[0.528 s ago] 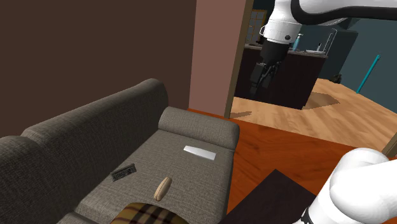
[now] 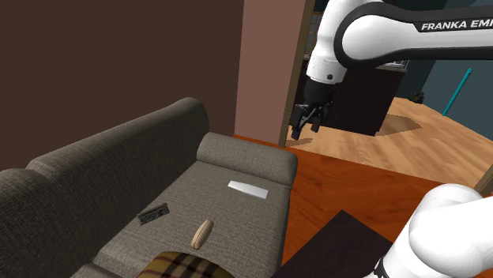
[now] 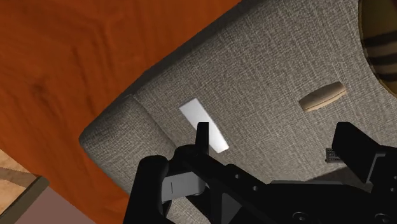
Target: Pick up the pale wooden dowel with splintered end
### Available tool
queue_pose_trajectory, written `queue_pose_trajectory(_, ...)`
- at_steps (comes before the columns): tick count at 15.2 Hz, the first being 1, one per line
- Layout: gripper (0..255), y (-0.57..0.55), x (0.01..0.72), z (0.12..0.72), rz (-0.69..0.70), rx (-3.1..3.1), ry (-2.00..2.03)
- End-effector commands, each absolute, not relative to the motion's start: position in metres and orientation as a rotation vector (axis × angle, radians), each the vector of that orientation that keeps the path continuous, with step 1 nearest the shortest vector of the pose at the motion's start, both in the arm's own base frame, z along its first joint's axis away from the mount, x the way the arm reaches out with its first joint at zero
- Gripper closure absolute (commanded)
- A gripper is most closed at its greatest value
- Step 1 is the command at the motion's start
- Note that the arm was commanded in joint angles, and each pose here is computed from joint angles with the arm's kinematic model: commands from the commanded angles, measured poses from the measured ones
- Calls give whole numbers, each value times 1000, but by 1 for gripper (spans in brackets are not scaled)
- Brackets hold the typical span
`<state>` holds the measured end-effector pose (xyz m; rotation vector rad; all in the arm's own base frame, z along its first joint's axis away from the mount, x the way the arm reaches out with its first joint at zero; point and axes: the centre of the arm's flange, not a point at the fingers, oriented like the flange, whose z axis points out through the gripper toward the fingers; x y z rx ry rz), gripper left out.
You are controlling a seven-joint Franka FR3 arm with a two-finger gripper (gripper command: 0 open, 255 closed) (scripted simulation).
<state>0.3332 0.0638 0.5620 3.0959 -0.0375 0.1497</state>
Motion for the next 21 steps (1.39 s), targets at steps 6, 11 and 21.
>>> queue_pose_trajectory(6, 0, 107, 354, 487, 123, 3113, -285)
queue_pose_trajectory(11, 0, 138, 373, 432, 102, 3113, -460)
queue_pose_trajectory(21, 0, 196, 420, 326, 58, 3082, -811)
